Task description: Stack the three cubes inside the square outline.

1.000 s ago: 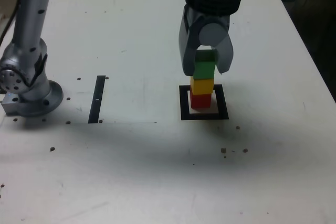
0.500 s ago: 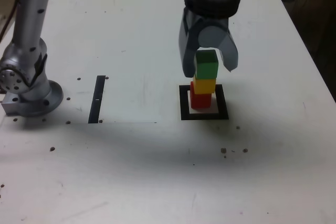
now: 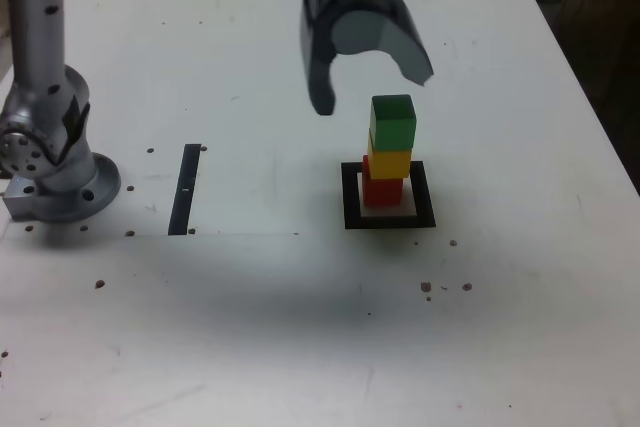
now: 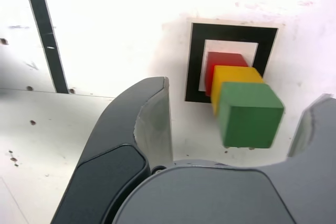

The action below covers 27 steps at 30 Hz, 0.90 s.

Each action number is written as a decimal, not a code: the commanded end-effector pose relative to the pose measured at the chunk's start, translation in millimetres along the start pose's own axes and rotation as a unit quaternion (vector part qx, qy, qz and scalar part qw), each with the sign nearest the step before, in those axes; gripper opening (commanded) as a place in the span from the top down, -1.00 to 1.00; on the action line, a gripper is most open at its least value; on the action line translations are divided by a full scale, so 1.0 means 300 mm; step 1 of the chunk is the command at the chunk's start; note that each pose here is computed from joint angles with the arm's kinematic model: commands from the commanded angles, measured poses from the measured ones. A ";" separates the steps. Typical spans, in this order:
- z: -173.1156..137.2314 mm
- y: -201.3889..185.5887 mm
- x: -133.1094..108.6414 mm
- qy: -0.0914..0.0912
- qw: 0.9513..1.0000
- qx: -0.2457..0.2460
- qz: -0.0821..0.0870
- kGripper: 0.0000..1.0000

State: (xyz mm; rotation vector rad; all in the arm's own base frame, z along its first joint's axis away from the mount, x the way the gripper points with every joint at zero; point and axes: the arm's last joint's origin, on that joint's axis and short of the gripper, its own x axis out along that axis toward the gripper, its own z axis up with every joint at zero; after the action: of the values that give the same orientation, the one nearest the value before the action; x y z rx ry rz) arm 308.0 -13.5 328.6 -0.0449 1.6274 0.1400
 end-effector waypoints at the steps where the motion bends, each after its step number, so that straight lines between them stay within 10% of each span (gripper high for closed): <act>1: -0.025 0.008 -0.012 -0.004 1.000 -0.003 0.002 -0.99; 27: -0.391 0.067 0.112 0.030 0.999 -0.015 0.019 -1.00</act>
State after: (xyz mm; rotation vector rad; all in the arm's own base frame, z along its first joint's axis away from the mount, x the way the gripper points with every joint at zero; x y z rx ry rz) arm 190.5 -5.9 302.7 -0.0368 1.6911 0.1921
